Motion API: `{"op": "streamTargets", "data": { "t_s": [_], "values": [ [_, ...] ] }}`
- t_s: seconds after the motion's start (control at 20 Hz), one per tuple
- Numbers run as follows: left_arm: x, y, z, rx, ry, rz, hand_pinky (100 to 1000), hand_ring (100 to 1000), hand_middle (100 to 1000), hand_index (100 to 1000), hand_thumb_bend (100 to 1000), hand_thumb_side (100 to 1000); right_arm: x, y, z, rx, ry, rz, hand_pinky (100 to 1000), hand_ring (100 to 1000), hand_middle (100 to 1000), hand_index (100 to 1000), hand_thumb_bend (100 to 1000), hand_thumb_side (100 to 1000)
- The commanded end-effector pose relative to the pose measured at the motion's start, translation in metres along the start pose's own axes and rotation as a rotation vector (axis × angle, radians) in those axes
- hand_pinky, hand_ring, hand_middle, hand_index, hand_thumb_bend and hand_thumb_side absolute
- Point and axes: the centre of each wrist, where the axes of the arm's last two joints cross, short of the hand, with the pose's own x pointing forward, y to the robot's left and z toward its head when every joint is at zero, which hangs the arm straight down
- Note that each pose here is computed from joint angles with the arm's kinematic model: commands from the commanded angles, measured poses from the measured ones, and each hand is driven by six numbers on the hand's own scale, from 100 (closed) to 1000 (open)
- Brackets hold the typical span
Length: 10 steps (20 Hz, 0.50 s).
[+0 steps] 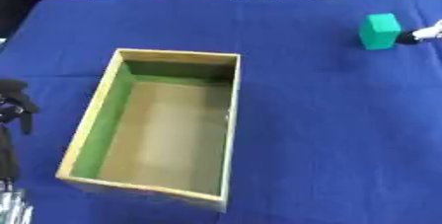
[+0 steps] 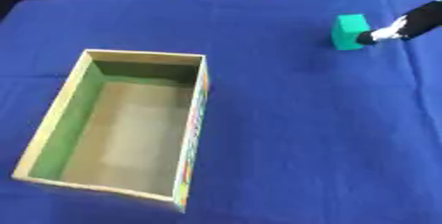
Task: Pick up objects on the table and place them in the box.
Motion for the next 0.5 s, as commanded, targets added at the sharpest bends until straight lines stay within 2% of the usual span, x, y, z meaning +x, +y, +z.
{"op": "streamTargets", "data": {
  "t_s": [0.05,0.5],
  "values": [
    [0.0061,0.0006,-0.0036,-0.008,-0.031,-0.006,100,335,358,520,100,935,-0.0081,-0.0108,0.003,-0.044,0.036,0.015,864,1000,928,968,568,799],
    [0.0083,-0.004,-0.0065,-0.025,-0.049,0.005,100,334,358,518,100,935,-0.0168,-0.0009,-0.0069,-0.022,0.056,-0.007,871,1000,936,984,561,740]
  ]
}}
